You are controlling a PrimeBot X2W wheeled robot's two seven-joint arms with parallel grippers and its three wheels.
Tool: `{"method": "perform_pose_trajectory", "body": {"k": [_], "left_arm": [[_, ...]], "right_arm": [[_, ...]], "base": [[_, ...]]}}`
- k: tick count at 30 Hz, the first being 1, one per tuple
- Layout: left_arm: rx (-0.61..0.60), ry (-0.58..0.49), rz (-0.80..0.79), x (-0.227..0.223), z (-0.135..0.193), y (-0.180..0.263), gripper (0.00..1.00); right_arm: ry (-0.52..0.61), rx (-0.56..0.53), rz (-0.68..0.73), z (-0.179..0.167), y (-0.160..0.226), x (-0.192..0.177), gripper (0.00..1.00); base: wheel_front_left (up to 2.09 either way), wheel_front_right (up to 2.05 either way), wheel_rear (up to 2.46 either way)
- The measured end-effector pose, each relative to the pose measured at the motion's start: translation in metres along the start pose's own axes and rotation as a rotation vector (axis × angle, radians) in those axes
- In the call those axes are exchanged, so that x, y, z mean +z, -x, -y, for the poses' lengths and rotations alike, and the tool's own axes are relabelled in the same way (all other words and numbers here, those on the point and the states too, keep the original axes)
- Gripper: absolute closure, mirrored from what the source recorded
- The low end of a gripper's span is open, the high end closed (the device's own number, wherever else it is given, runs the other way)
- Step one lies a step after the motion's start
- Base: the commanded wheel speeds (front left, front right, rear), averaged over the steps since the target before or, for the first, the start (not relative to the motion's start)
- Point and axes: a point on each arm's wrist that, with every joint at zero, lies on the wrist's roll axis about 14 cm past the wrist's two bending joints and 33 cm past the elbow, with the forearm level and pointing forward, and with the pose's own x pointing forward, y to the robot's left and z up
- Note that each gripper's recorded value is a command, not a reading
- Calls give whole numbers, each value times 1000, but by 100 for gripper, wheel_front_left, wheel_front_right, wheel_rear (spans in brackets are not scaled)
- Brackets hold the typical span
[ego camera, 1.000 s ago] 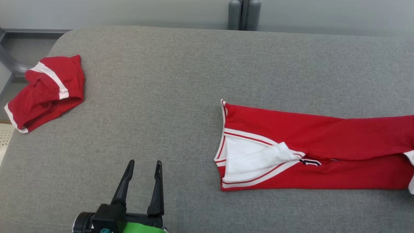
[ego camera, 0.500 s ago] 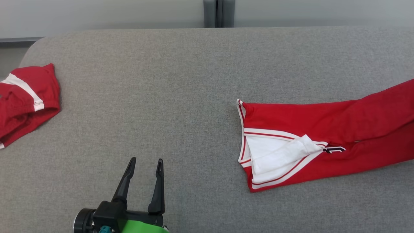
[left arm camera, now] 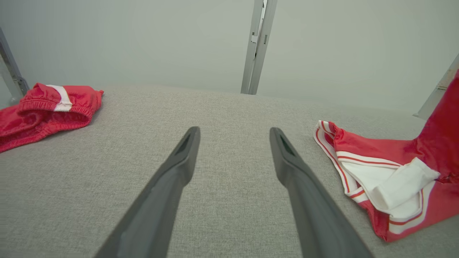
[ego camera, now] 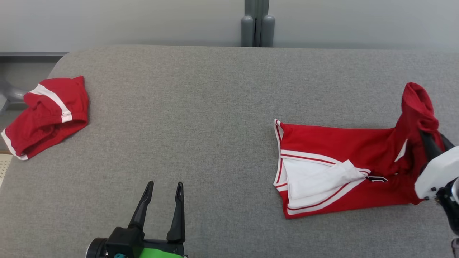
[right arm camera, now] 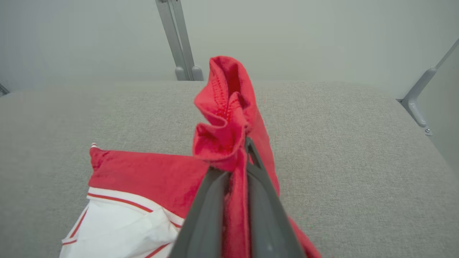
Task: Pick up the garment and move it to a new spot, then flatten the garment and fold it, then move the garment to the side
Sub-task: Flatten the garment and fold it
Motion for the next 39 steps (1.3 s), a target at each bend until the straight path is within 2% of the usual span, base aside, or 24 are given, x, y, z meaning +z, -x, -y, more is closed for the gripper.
{"method": "perform_pose_trajectory", "body": {"k": [8, 18, 23, 26, 27, 28, 32, 36, 39], "left_arm": [[21, 0, 23, 7, -5, 5, 0], [39, 9, 9, 4, -10, 6, 0], [35, 15, 3, 2, -8, 5, 0], [37, 17, -13, -3, -10, 6, 0], [40, 18, -21, -5, -10, 7, 0], [43, 19, -30, -8, -11, 8, 0], [46, 21, -48, -14, -12, 10, 0], [50, 27, -40, -12, -13, 10, 0], [53, 25, -14, -4, -13, 9, 0]], "right_arm": [[-110, 169, 12, -83, 4, -1, 100], [-205, 292, -79, -134, -8, -35, 100], [-177, 345, -141, -157, -15, -54, 100], [-170, 359, -155, -164, -19, -60, 78], [-168, 366, -164, -167, -19, -63, 56], [-169, 373, -169, -170, -19, -65, 0], [-184, 380, -140, -172, -20, -60, 0], [-224, 376, -13, -166, -18, -27, 0], [-201, 330, 104, -147, -13, -2, 0]], "base": [[0, 0, 0], [0, 0, 0], [0, 0, 0], [0, 0, 0], [0, 0, 0], [0, 0, 0], [0, 0, 0], [0, 0, 0], [0, 0, 0]]}}
